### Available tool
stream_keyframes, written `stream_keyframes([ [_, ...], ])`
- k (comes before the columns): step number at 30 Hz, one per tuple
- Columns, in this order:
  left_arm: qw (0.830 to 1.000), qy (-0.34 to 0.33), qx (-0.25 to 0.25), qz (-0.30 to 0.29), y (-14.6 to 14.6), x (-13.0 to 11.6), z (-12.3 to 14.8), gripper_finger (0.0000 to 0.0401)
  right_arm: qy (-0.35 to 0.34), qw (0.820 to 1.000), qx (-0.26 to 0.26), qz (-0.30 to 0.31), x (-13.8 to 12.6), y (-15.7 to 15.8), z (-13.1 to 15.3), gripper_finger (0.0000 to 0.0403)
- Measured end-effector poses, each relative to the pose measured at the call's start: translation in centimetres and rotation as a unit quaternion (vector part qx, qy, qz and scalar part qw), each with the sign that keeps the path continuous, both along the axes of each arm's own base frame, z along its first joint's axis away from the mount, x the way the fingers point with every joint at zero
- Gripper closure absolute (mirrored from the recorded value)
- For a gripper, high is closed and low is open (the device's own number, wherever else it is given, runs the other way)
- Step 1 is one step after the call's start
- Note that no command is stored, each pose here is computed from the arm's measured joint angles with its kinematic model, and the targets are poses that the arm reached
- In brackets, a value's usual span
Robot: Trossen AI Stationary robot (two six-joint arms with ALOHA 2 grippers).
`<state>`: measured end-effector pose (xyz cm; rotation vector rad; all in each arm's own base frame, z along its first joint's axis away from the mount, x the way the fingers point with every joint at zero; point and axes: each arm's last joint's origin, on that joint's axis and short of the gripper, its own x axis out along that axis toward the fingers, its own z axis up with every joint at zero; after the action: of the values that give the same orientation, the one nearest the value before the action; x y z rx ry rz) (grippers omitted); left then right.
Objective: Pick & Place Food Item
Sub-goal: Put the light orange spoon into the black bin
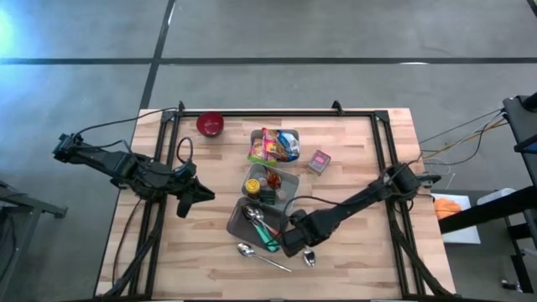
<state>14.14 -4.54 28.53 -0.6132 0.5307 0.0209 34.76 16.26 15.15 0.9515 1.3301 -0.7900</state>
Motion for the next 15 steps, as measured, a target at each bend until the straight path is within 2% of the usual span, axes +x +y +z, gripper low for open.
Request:
stream_keyframes([
  [7, 1.000, 0.000, 0.000, 0.000, 0.0, 0.0, 0.0, 0.0334, -0.059, 0.994, -0.023, 0.085, 0.2, -0.2, 2.8, 0.0234],
  [10, 1.000, 0.000, 0.000, 0.000, 0.0, 0.0, 0.0, 0.0334, -0.081, 0.985, -0.030, 0.149, 0.0, -0.3, 4.1, 0.0234],
  [12, 1.000, 0.000, 0.000, 0.000, 0.0, 0.0, 0.0, 0.0334, -0.094, 0.967, -0.039, 0.234, -0.1, -0.3, 4.8, 0.0234],
  [13, 1.000, 0.000, 0.000, 0.000, 0.0, 0.0, 0.0, 0.0334, -0.099, 0.951, -0.046, 0.291, -0.3, -0.2, 5.0, 0.0234],
  [15, 1.000, 0.000, 0.000, 0.000, 0.0, 0.0, 0.0, 0.0334, -0.106, 0.903, -0.059, 0.413, -0.5, 0.2, 5.3, 0.0234],
])
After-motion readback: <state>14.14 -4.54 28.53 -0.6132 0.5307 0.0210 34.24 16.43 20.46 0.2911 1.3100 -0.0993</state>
